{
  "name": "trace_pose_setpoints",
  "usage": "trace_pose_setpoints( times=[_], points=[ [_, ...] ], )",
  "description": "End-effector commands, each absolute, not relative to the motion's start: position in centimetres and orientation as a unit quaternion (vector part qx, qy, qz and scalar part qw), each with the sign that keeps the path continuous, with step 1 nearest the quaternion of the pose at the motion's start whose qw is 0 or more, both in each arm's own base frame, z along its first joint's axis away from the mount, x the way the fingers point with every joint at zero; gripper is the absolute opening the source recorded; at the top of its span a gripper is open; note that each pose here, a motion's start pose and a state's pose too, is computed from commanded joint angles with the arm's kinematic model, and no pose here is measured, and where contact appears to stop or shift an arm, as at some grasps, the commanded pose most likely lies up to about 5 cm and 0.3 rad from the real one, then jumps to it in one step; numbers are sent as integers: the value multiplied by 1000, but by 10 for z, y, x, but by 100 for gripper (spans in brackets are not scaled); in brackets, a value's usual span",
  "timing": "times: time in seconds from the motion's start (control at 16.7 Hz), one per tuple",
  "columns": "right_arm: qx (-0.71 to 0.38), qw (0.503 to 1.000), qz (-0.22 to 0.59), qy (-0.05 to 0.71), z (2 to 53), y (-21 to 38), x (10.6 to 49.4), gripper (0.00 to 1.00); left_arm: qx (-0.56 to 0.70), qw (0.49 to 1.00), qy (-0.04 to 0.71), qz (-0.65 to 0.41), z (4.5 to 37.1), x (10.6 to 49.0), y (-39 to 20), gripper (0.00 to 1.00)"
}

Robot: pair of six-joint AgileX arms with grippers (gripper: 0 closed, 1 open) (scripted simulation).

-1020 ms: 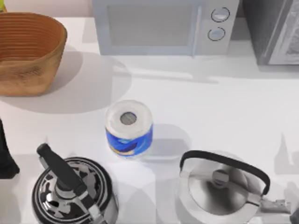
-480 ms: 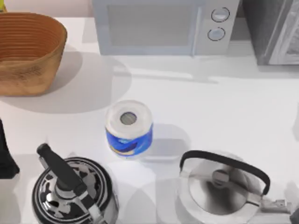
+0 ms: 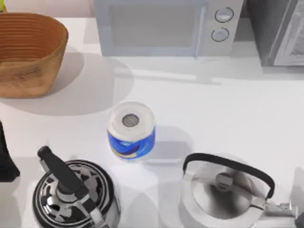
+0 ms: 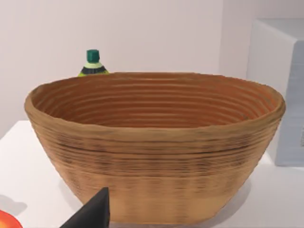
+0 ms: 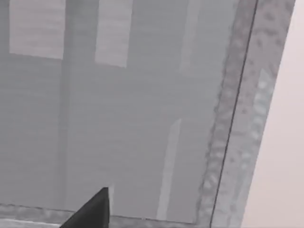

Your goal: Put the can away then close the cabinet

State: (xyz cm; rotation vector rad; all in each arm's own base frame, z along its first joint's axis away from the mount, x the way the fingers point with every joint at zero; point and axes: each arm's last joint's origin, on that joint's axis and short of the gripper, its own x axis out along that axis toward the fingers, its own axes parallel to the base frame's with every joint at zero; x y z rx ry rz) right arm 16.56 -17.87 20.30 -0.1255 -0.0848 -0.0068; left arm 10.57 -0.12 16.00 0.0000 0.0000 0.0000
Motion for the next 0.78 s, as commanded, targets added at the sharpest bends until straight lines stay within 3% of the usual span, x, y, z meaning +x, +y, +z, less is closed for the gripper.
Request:
trace_pose_setpoints(
  times=[0.3,0.78],
  points=[
    [-4,1000,0,0,162,-201,154,100,0,1000,0,0,160,106,-1,100],
    [0,1000,1,2,165,-205,157,100,0,1000,0,0,160,106,-1,100]
  ],
)
